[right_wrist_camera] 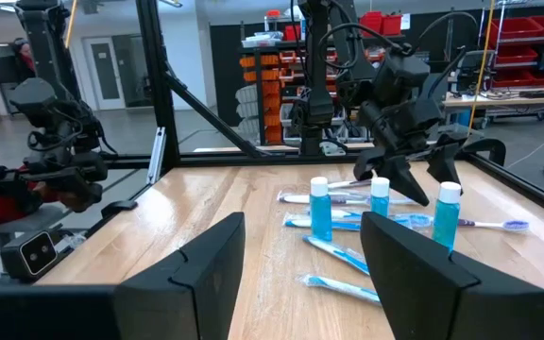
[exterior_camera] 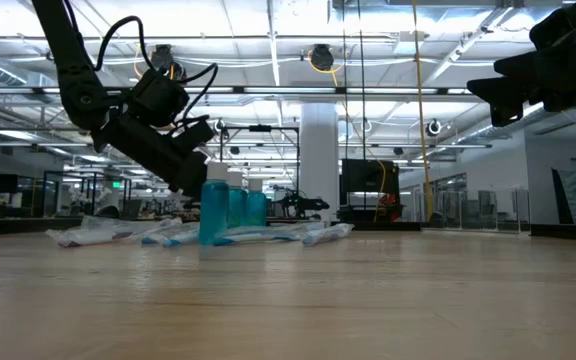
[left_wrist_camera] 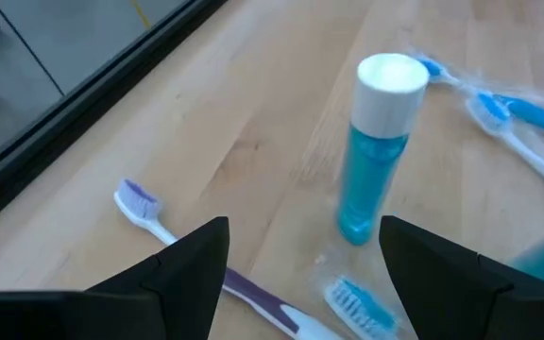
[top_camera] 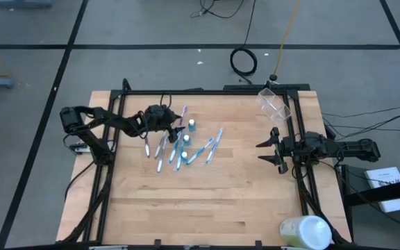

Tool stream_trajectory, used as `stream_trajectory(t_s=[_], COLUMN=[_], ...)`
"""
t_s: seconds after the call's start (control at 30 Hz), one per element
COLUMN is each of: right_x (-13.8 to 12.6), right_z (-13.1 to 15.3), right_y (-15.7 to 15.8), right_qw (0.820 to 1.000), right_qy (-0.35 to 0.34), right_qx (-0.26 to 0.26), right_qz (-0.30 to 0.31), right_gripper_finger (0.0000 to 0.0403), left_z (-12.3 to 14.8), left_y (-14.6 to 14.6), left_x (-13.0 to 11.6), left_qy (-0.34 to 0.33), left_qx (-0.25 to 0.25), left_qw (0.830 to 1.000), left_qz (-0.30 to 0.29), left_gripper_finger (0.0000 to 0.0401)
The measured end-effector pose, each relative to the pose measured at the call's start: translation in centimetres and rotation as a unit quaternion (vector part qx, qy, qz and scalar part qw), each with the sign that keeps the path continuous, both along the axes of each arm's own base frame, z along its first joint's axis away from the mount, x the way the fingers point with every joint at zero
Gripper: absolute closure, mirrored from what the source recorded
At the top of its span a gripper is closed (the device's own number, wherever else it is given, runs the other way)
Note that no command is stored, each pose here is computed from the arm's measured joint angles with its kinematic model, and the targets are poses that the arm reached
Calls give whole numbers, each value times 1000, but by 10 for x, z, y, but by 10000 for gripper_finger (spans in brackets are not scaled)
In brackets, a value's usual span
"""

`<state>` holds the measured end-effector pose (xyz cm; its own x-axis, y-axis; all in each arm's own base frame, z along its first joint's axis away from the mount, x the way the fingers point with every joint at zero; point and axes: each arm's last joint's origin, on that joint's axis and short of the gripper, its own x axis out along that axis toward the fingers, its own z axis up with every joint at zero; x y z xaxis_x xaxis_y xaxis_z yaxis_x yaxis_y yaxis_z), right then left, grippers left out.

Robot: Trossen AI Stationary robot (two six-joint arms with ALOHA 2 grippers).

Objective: Pick & Place toothbrushing station
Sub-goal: Put the blue mouthwash into the middle of the transparent organizer

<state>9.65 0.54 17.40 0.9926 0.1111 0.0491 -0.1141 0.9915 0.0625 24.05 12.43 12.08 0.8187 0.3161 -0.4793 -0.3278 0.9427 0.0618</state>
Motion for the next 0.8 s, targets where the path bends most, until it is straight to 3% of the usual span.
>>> stream_trajectory(t_s=[0.8], right_x=[0], right_z=[0], right_y=[0], right_qw=[1000], right_qy=[0], right_qx=[0], right_qz=[0], right_gripper_finger=[197], left_z=[5], left_y=[-9], left_x=[7], left_qy=[-37], left_qx=[-17], left_qw=[999], left_qz=[-21], left_gripper_finger=[119])
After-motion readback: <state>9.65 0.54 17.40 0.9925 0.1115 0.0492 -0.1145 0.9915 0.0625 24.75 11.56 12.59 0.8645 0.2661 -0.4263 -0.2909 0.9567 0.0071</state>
